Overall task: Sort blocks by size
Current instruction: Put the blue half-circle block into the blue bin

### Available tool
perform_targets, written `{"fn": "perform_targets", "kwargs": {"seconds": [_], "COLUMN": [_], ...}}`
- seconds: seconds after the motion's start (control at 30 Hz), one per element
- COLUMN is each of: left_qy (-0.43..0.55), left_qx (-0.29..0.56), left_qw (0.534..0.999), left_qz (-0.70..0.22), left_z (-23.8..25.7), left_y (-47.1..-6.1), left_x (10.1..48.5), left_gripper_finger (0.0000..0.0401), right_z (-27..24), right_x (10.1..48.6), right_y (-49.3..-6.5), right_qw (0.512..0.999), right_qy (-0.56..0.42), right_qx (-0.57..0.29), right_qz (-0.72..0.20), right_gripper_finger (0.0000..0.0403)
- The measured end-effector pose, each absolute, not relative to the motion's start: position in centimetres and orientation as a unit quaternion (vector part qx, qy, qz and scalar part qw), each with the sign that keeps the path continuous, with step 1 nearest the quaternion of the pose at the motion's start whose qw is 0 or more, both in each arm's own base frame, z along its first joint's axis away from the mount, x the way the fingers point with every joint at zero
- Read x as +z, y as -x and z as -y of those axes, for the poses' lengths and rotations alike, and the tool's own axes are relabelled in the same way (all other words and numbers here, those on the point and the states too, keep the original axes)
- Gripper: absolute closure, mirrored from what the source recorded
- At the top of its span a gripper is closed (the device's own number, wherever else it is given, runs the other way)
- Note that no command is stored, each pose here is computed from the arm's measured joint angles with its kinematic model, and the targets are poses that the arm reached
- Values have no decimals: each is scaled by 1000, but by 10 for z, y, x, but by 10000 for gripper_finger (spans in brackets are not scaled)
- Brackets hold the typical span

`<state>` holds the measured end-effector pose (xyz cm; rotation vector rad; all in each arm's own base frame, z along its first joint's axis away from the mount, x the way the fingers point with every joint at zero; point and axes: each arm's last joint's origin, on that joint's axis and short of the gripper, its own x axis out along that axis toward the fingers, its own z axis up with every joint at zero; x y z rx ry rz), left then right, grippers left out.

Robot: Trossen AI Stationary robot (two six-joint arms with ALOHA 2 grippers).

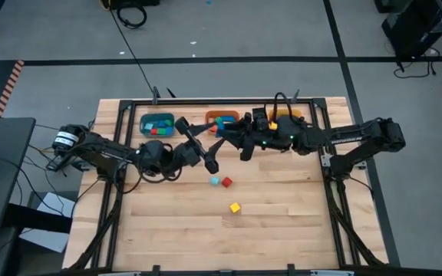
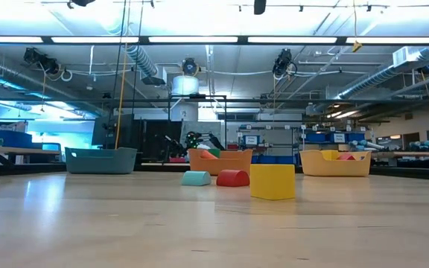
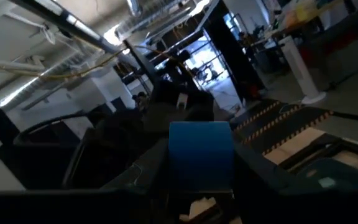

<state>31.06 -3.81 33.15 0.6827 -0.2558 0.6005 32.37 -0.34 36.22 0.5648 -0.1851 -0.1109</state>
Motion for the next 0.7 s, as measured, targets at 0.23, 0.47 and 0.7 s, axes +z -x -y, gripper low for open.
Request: {"fn": "perform_targets", "kwargs": {"seconds": [0.23,0.47,0.7], "left_qy": [-328,-328,-332], "left_qx": [294,293,286], "left_qw": [889,890,891], "left_qz": [124,122,122], "left_z": [33,33,33], "left_y": [-311,-311,-312], "left_x": [332,331,331], "left_gripper_finger": [149,202,258], "right_z": [3,3,3], "right_x": [363,363,361], "right_y": [-324,-324,-324], "right_qw": [955,955,953], "right_qy": [-277,-279,-290], "right_qx": [-46,-39,-41], "right_qz": [92,89,82], "right_gripper_finger": [257,257,223]}}
